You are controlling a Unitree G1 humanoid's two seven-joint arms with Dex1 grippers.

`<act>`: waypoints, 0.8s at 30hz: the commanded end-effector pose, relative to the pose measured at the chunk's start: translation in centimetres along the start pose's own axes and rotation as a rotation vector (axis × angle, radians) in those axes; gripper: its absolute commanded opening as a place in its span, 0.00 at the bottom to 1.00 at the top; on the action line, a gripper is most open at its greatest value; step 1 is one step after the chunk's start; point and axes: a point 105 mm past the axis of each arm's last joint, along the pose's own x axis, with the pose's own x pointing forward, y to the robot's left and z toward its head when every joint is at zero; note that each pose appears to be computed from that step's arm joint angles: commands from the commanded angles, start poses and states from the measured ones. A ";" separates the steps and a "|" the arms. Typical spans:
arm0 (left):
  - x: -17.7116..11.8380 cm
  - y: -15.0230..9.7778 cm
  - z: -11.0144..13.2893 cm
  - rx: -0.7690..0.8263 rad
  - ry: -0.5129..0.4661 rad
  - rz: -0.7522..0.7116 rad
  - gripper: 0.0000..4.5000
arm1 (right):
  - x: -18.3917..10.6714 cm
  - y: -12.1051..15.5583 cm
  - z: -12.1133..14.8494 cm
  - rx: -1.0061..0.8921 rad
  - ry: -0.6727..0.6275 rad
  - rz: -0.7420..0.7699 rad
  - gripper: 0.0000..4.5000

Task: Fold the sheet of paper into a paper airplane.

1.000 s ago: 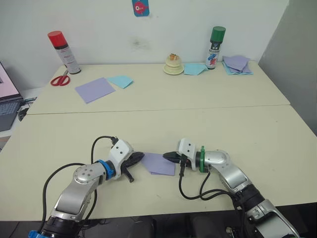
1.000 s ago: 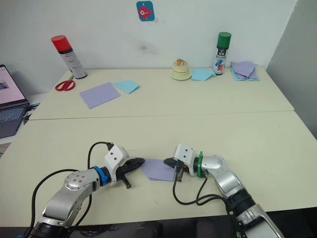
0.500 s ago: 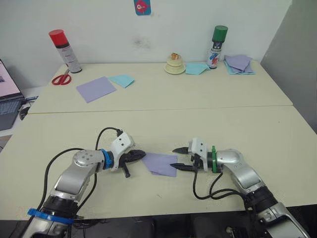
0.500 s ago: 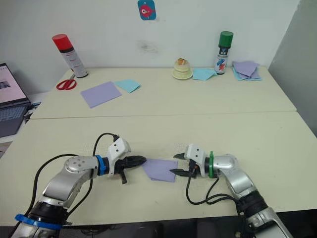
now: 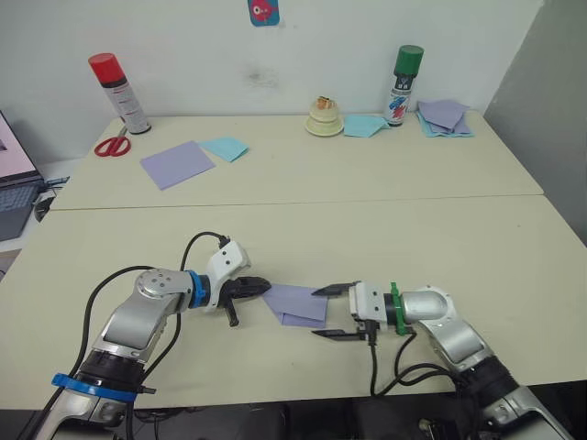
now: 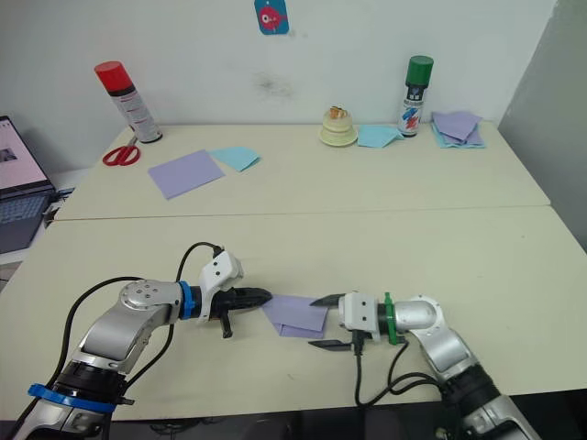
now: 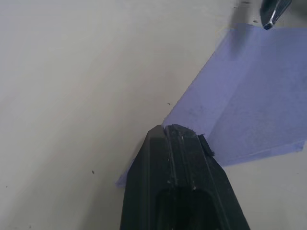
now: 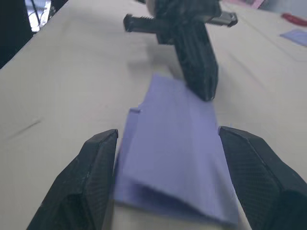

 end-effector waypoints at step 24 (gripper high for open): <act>-0.1 -0.3 -1.7 0.015 0.088 -0.049 0.00 | 0.6 -3.1 -0.7 0.438 -0.015 -0.165 0.00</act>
